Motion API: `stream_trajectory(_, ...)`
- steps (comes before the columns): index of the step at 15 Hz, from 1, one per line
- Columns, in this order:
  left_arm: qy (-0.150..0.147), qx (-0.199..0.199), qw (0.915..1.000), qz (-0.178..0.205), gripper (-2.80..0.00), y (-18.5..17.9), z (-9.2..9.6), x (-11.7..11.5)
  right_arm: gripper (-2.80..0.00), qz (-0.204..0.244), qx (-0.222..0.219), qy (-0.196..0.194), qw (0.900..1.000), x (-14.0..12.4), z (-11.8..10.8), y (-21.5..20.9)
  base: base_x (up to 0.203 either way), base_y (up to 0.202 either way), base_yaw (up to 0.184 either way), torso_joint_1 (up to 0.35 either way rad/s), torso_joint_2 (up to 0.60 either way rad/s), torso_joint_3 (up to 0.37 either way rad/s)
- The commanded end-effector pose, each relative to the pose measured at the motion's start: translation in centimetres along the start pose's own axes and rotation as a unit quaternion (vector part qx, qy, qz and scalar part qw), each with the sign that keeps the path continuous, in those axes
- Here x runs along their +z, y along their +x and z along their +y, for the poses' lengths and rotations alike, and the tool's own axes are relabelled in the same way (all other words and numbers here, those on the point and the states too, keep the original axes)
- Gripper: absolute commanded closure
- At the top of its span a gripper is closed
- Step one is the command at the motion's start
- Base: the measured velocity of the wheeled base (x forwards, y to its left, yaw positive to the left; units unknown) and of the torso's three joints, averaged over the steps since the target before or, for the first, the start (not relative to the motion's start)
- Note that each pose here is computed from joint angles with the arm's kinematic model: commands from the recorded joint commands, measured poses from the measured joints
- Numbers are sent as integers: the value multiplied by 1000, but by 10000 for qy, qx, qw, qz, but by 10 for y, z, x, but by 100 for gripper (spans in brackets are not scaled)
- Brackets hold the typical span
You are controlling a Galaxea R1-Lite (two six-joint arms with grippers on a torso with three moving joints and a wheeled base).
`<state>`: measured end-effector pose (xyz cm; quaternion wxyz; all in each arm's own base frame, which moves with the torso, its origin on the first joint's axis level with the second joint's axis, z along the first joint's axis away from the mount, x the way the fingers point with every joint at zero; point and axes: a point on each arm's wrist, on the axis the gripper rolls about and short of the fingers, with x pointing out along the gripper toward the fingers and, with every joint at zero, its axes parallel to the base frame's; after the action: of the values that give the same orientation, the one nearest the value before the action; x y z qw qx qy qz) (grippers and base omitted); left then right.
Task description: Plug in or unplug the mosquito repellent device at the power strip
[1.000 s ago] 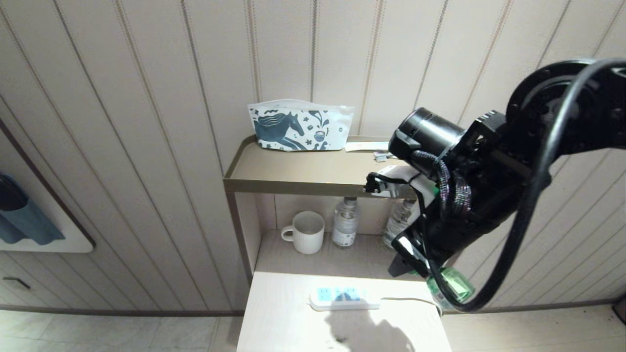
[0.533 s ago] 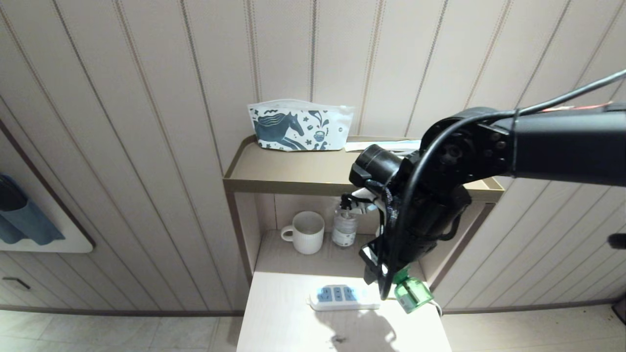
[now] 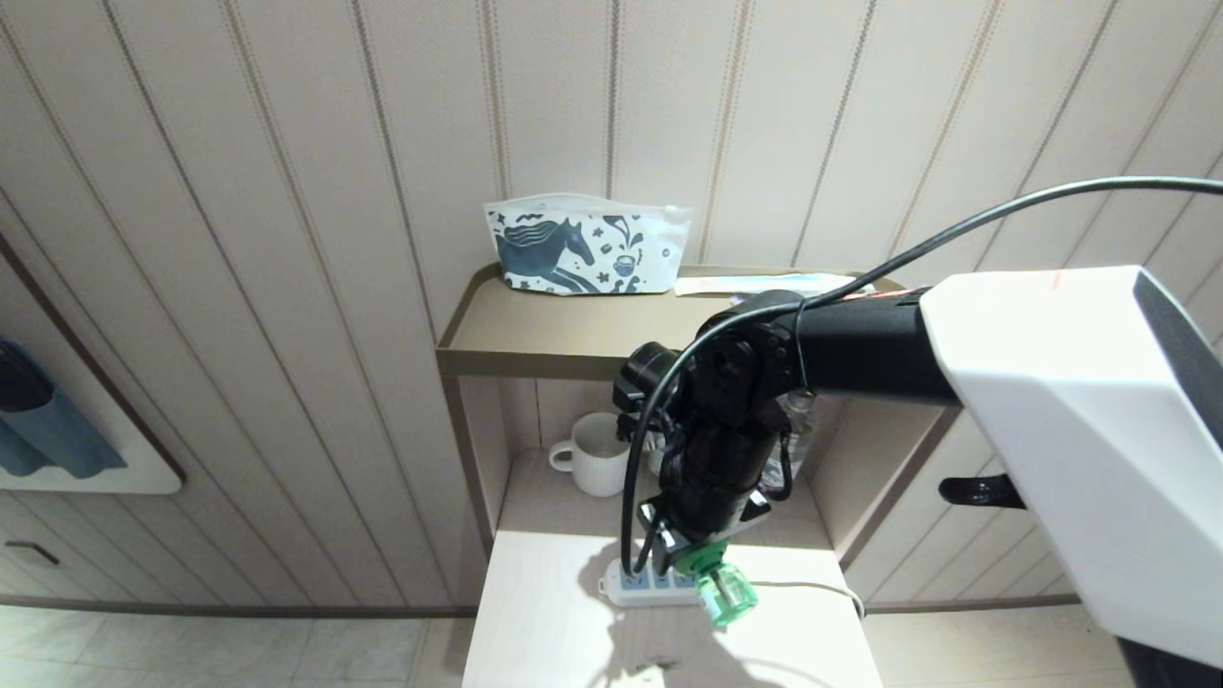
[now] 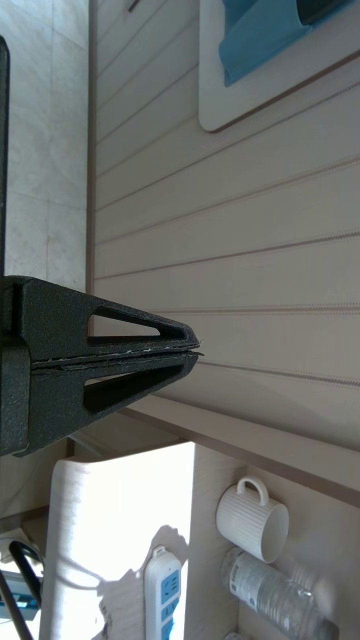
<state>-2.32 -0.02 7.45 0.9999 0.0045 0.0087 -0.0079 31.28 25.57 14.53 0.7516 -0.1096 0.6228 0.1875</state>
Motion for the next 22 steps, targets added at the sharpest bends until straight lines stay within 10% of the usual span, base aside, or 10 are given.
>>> stream_trajectory(1, 0, 2, 10000, 12, 0, 0, 0, 0, 0, 245, -50, 38, 9997, 2, 1, 21, 0, 0, 0, 0, 0, 0)
stream_trajectory(22, 0, -4, 10000, 5, 0, 0, 0, 0, 0, 626, -103, 218, 9977, -4, -11, 48, 0, 0, 0, 0, 0, 0)
